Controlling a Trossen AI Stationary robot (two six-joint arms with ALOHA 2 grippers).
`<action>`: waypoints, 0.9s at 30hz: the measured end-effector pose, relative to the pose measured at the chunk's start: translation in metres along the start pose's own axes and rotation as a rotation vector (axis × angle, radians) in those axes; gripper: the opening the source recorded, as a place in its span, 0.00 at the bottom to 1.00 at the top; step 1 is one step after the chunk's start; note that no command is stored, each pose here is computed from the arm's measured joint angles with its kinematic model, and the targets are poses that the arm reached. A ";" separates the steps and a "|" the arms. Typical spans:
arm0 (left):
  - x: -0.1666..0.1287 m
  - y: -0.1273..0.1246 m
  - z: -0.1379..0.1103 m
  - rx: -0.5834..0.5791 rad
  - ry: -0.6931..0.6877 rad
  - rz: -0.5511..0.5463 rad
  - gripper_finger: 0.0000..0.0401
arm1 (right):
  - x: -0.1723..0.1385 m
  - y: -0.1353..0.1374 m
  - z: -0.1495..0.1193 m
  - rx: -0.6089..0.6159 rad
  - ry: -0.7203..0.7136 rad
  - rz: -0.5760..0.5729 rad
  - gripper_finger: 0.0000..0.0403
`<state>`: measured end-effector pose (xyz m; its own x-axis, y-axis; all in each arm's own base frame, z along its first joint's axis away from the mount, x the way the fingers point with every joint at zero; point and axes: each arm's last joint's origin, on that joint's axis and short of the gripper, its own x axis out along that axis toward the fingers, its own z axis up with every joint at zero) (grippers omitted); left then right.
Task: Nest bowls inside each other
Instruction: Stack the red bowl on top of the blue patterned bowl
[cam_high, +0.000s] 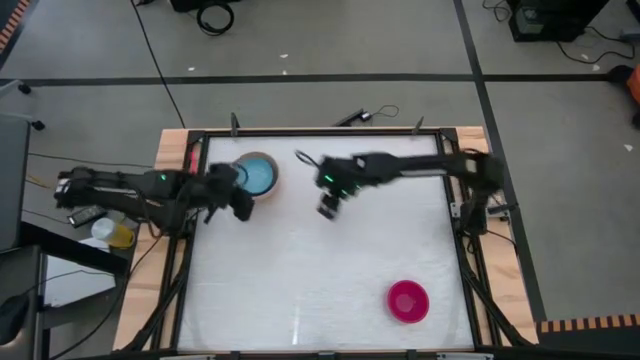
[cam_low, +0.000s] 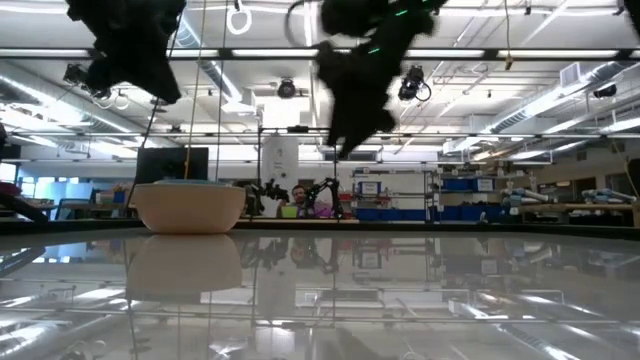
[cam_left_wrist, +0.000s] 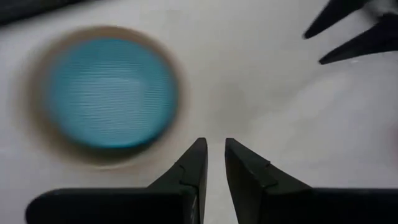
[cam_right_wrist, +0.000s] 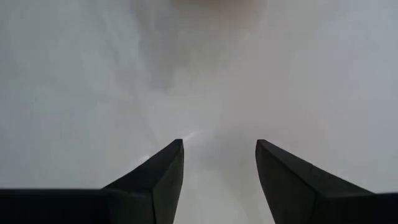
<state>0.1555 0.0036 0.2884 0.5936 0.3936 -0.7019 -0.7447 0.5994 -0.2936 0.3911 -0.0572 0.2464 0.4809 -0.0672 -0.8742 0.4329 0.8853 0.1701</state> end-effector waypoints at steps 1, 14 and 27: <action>0.004 -0.006 -0.005 -0.005 -0.009 -0.048 0.15 | -0.007 0.005 -0.017 -0.009 0.009 0.019 0.51; 0.044 -0.042 -0.058 0.067 -0.008 -0.256 0.15 | -0.072 0.053 -0.193 -0.173 0.286 0.182 0.44; 0.046 -0.055 -0.079 0.097 0.056 -0.280 0.15 | -0.054 0.082 -0.265 -0.217 0.408 0.209 0.44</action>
<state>0.1995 -0.0661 0.2211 0.7517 0.1660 -0.6383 -0.5202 0.7441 -0.4190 0.1989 0.1406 0.1869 0.1847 0.2683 -0.9455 0.1705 0.9387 0.2997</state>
